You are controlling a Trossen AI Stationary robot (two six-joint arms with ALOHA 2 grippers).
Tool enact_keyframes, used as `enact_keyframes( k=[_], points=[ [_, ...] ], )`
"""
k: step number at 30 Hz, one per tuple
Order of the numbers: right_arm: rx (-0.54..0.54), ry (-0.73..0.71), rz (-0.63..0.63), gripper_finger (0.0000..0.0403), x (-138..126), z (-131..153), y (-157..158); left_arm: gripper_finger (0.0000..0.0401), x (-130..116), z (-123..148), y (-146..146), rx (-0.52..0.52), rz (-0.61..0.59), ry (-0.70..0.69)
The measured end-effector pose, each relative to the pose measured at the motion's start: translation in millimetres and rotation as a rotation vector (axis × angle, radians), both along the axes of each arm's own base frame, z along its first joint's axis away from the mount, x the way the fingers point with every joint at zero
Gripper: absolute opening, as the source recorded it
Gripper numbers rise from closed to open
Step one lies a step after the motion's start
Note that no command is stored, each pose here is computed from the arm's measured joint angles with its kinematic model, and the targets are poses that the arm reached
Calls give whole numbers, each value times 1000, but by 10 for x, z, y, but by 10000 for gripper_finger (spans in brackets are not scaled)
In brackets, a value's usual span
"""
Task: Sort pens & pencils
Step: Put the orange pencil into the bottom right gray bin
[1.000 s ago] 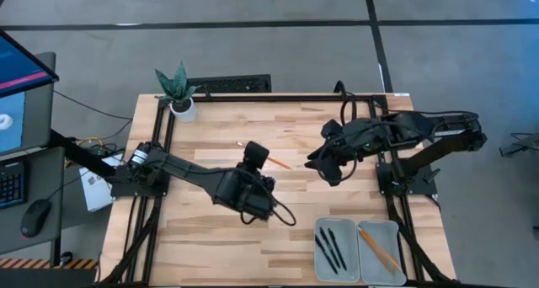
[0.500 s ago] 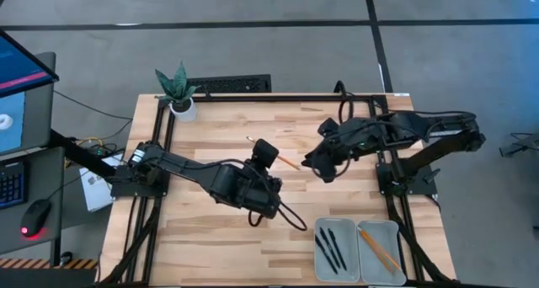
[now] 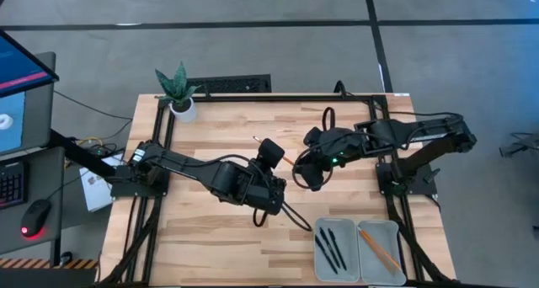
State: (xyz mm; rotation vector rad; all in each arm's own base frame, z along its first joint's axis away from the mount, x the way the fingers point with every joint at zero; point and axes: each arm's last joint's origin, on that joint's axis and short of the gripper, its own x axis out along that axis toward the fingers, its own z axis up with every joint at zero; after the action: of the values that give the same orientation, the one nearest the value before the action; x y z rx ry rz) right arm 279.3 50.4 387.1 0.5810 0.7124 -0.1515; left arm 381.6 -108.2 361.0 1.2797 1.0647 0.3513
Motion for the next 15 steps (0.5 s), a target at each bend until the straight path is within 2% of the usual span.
enact_keyframes(
  k=[15],
  points=[
    [-8,0,1,173,4,-1,-17,6,6,3,-1,5,-1,-4]
  ],
)
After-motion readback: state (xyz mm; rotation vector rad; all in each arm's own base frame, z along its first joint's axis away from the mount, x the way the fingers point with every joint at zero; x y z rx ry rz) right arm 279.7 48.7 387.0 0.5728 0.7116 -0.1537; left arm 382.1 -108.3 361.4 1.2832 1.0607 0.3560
